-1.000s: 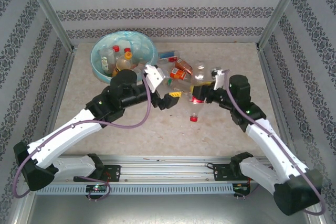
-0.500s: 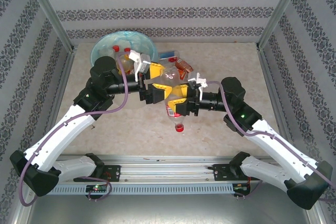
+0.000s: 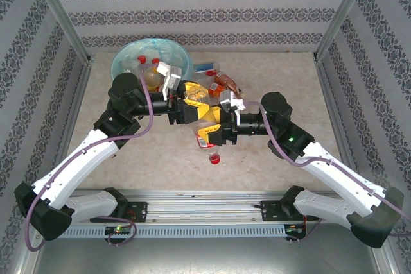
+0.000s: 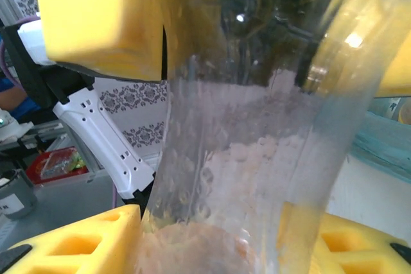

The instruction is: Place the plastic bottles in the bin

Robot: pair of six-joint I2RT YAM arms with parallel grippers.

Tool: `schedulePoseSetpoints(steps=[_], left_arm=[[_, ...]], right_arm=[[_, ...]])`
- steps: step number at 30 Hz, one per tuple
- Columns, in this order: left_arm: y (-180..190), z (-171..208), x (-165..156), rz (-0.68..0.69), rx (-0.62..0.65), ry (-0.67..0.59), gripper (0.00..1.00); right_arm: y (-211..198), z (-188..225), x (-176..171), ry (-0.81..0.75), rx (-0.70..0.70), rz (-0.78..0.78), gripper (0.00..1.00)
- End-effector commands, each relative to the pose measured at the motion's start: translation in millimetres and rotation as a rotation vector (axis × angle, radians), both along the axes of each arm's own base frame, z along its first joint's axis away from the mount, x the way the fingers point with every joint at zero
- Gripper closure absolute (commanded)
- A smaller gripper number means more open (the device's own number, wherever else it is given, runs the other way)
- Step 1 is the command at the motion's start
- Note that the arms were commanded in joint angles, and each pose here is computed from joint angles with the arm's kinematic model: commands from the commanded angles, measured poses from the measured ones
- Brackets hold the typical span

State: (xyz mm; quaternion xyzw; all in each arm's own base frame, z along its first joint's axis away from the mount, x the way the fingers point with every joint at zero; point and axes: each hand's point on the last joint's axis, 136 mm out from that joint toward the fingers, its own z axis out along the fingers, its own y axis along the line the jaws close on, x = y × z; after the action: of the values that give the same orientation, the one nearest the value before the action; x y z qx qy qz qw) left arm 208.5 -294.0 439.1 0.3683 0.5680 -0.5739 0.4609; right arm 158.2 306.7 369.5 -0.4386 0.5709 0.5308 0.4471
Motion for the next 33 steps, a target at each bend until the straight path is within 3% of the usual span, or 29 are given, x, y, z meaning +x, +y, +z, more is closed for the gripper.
schedulePoseSetpoints(steps=[1,5,10,15,19,23,28,33], left_arm=[[3.8,23.2,-14.5,-0.057,-0.071,-0.066,0.50],[6.2,26.7,-15.2,-0.042,-0.085,-0.081,0.57],[14.5,32.3,-11.5,0.031,-0.086,-0.119,0.57],[44.1,55.6,12.5,0.278,-0.083,-0.175,0.57],[87.9,75.2,53.5,0.657,-0.024,-0.194,0.61],[141.9,90.9,87.8,1.031,0.037,-0.208,0.64],[164.8,113.3,122.3,1.257,0.160,-0.365,0.64],[146.6,103.2,169.5,1.280,0.277,-0.407,0.65]], right_arm=[[-1.3,8.1,2.8,-0.047,0.007,-0.039,0.44],[-6.7,7.1,15.8,-0.048,0.004,-0.136,0.30],[-18.3,11.3,27.2,-0.064,0.008,-0.252,0.06],[-53.3,13.4,56.5,-0.095,-0.026,-0.539,0.03],[-101.6,14.6,76.9,-0.109,-0.030,-0.827,0.02],[-126.7,16.0,74.7,-0.145,-0.008,-0.921,0.02],[-135.7,12.7,71.9,-0.156,-0.029,-0.945,0.02],[-139.9,7.3,72.0,-0.148,-0.059,-0.959,0.02]])
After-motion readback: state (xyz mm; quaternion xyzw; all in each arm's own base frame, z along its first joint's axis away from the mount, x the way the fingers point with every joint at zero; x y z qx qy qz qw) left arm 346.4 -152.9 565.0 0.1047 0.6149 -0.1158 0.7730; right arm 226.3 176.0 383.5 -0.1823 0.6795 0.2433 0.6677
